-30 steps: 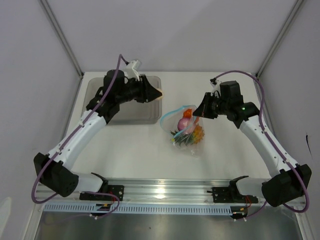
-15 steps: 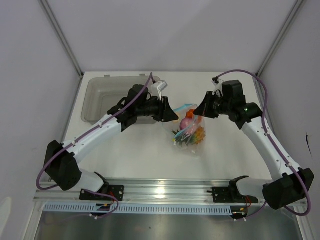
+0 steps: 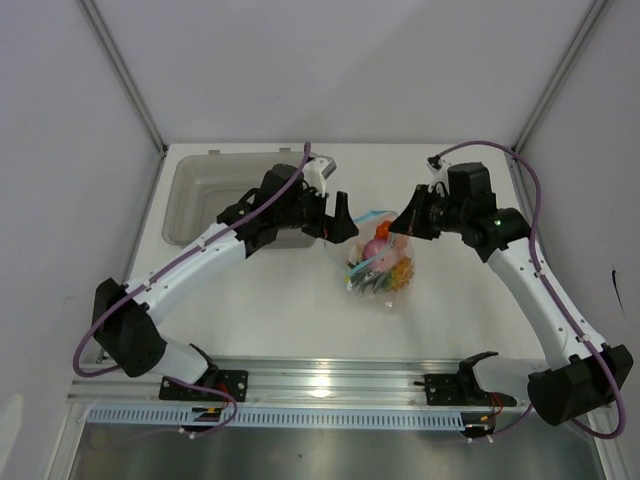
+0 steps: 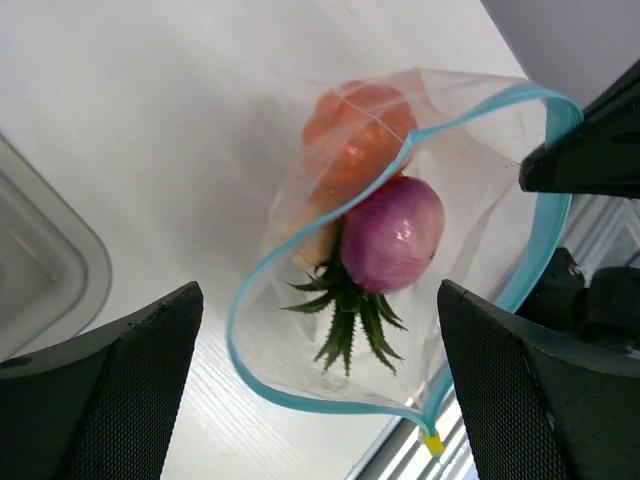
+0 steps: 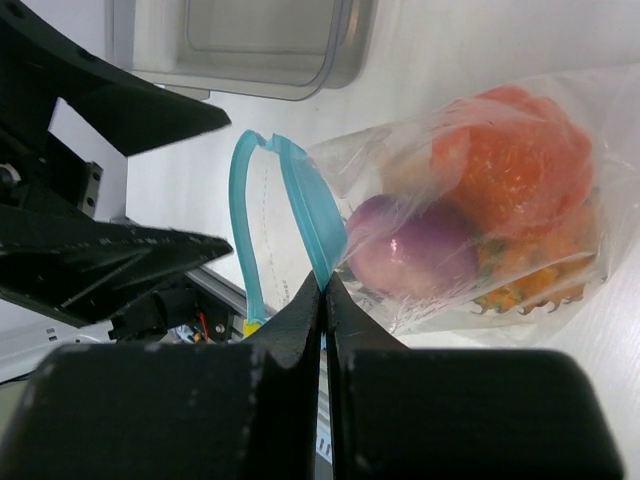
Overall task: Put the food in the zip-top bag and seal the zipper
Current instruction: Adjust the zipper food storage bag at the center of the board.
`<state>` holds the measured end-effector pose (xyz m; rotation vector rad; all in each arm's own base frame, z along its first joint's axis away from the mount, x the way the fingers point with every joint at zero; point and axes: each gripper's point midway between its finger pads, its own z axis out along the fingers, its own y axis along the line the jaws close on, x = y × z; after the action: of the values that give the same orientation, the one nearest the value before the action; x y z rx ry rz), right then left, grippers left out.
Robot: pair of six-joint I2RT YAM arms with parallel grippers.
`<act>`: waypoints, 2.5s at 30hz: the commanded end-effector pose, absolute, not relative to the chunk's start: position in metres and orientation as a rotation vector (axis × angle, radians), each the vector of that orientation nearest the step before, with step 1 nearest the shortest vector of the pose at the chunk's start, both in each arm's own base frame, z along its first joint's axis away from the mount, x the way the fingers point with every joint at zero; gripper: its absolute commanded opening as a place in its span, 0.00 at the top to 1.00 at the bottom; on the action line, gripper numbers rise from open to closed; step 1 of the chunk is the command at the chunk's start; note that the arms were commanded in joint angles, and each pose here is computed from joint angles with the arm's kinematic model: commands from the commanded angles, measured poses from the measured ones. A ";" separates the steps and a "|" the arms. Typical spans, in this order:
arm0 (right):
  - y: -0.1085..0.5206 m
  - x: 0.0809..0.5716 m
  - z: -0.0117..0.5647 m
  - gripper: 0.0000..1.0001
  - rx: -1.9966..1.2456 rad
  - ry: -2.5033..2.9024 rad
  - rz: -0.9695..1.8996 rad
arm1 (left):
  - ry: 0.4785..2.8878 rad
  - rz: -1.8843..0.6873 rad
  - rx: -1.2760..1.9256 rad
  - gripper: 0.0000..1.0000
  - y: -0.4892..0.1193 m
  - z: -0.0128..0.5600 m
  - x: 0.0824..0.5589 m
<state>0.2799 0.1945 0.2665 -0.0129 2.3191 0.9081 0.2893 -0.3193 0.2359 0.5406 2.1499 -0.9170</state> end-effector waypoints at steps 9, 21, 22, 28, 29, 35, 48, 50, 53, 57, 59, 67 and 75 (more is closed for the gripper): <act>0.190 0.269 0.293 1.00 -0.081 2.258 0.915 | 1.994 -0.665 0.797 0.01 -0.320 0.270 0.328; 0.188 0.268 0.290 1.00 -0.092 2.265 0.911 | 1.975 -0.892 0.996 0.00 -0.349 0.239 0.302; 0.189 0.268 0.290 1.00 -0.095 2.264 0.912 | 1.997 -0.893 0.995 0.01 -0.349 0.233 0.303; 0.189 0.273 0.293 1.00 -0.095 2.256 0.913 | 2.072 -1.021 1.008 0.12 -0.361 0.219 0.290; 0.189 0.274 0.292 1.00 -0.093 2.257 0.912 | 2.069 -1.096 1.051 0.14 -0.366 0.218 0.280; 0.190 0.275 0.292 1.00 -0.102 2.253 0.928 | 2.113 -1.126 1.021 0.56 -0.366 0.210 0.276; 0.164 0.286 0.281 1.00 -0.071 2.284 0.846 | 2.159 -1.450 0.849 0.99 -0.368 0.246 0.232; 0.157 0.293 0.279 1.00 -0.061 2.291 0.822 | 2.162 -1.523 0.796 0.99 -0.366 0.257 0.223; 0.153 0.302 0.283 1.00 -0.063 2.277 0.807 | 2.168 -1.596 0.653 1.00 -0.365 0.275 0.218; 0.154 0.313 0.285 0.86 -0.061 2.280 0.824 | 2.166 -1.704 0.446 0.99 -0.370 0.292 0.218; 0.158 0.310 0.290 0.60 -0.077 2.273 0.853 | 2.160 -1.730 0.371 0.99 -0.374 0.302 0.222; 0.149 0.258 0.307 0.18 -0.107 2.206 0.864 | 2.121 -1.721 0.096 0.99 -0.390 0.321 0.262; 0.148 0.210 0.281 0.27 0.004 2.180 0.965 | 2.086 -1.768 0.010 0.99 -0.411 0.336 0.293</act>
<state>0.2180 0.1449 0.2857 -0.0635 2.1851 0.8991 0.2796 -0.3985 0.2900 0.0281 2.2168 -1.6810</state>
